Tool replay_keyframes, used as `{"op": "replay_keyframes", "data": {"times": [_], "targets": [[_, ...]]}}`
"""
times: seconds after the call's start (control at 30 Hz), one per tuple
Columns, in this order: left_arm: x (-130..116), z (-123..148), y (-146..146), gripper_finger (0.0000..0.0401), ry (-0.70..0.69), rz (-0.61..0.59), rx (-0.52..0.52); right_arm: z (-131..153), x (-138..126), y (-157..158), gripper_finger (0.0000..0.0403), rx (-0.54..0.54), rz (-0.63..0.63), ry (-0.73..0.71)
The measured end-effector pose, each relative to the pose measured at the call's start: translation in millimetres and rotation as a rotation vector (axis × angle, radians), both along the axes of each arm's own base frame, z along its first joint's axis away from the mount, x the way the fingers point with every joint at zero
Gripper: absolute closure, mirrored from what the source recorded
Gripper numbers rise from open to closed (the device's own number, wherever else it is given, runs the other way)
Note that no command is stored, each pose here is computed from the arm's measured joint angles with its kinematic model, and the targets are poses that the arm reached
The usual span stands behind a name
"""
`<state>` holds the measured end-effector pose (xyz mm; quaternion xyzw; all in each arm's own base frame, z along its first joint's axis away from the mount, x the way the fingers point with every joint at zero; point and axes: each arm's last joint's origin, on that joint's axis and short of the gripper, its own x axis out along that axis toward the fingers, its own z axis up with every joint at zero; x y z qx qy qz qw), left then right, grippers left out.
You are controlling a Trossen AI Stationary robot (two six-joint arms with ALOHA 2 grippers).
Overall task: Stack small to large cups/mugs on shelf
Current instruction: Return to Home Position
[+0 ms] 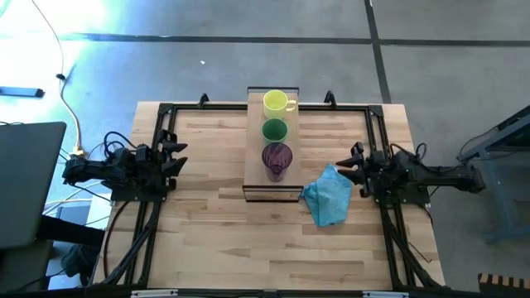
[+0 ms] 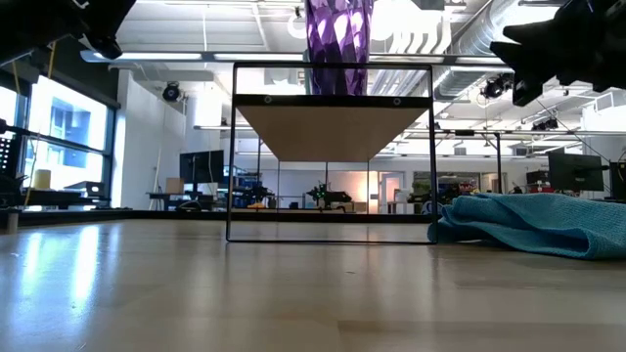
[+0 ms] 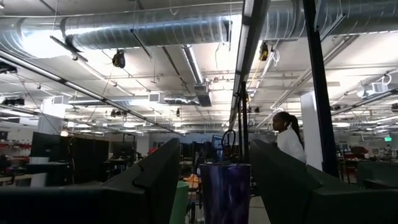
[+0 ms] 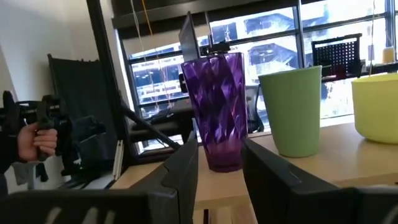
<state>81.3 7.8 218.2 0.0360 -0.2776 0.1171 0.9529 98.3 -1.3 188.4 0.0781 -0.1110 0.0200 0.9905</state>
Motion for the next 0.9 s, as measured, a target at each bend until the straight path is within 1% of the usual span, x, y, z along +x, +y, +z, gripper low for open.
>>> {"op": "replay_keyframes", "data": {"times": [0.2, 0.33, 0.5, 0.77, 0.9], "targets": [[0, 0, 0, 0.0217, -0.001, -0.002, -0.003, -2, 0, 0, 0.0288, -0.010, -0.001, 0.023], [0, 0, 0, 0.0217, -0.004, -0.010, -0.015, -8, 1, -2, 0.0288, 0.016, -0.008, 0.088], [0, 0, 0, 0.0217, -0.004, -0.012, -0.019, -10, 2, -2, 0.0288, 0.021, -0.005, 0.102], [0, 0, 0, 0.0217, 0.000, -0.017, -0.027, -21, 2, 1, 0.0288, 0.104, 0.080, 0.228], [2, -3, 0, 0.0217, 0.023, -0.028, -0.046, -23, 2, 1, 0.0288, 0.113, 0.089, 0.247]]}}
